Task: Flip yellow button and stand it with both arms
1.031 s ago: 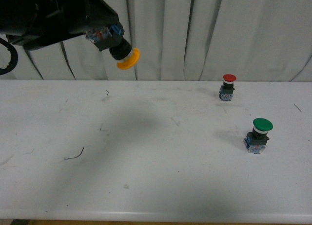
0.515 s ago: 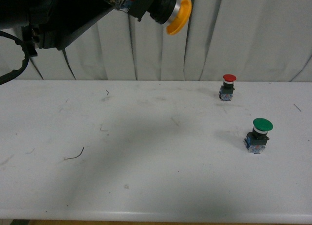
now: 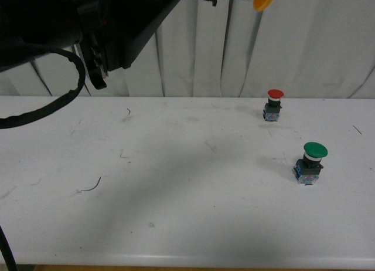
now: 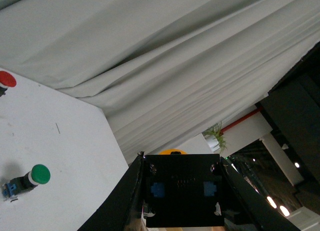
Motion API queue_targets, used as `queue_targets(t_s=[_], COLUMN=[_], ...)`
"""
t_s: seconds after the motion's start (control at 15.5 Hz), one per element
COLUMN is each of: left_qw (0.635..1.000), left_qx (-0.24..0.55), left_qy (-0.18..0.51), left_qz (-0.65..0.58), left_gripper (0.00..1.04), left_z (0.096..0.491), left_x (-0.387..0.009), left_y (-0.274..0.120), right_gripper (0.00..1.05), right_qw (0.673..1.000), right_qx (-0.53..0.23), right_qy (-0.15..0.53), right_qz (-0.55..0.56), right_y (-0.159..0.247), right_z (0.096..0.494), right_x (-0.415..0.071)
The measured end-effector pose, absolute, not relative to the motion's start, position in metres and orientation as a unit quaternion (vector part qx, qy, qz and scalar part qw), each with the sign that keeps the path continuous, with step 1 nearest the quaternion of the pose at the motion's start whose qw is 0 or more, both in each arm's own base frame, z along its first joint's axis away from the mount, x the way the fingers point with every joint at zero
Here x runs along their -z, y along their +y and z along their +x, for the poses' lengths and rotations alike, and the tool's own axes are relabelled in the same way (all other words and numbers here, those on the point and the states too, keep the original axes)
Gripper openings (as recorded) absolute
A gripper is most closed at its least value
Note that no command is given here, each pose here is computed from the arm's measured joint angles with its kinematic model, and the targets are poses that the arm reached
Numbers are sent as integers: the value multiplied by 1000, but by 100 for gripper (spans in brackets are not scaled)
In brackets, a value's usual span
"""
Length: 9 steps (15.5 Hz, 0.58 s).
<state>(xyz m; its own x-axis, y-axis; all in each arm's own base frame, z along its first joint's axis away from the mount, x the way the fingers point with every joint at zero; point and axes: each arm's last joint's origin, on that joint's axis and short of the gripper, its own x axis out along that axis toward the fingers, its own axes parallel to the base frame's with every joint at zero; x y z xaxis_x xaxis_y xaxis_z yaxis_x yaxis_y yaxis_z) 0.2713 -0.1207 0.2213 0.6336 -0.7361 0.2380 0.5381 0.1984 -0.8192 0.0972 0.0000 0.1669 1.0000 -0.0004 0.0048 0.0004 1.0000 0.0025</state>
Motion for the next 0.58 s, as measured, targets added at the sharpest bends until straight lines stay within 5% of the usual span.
queue_targets(t_s=[0.45, 0.58], left_qw=[753, 753], left_qx=[404, 402], left_qy=[118, 117], left_qz=[-507, -507], left_gripper=[36, 36], left_z=[274, 274], left_x=[-213, -213], left_y=[-125, -125], right_gripper=[98, 98], right_qw=[1000, 995], right_qx=[-6, -71], right_qy=[-3, -19], right_qz=[5, 67], right_y=[0, -9], right_z=[97, 107], right_x=[-167, -174])
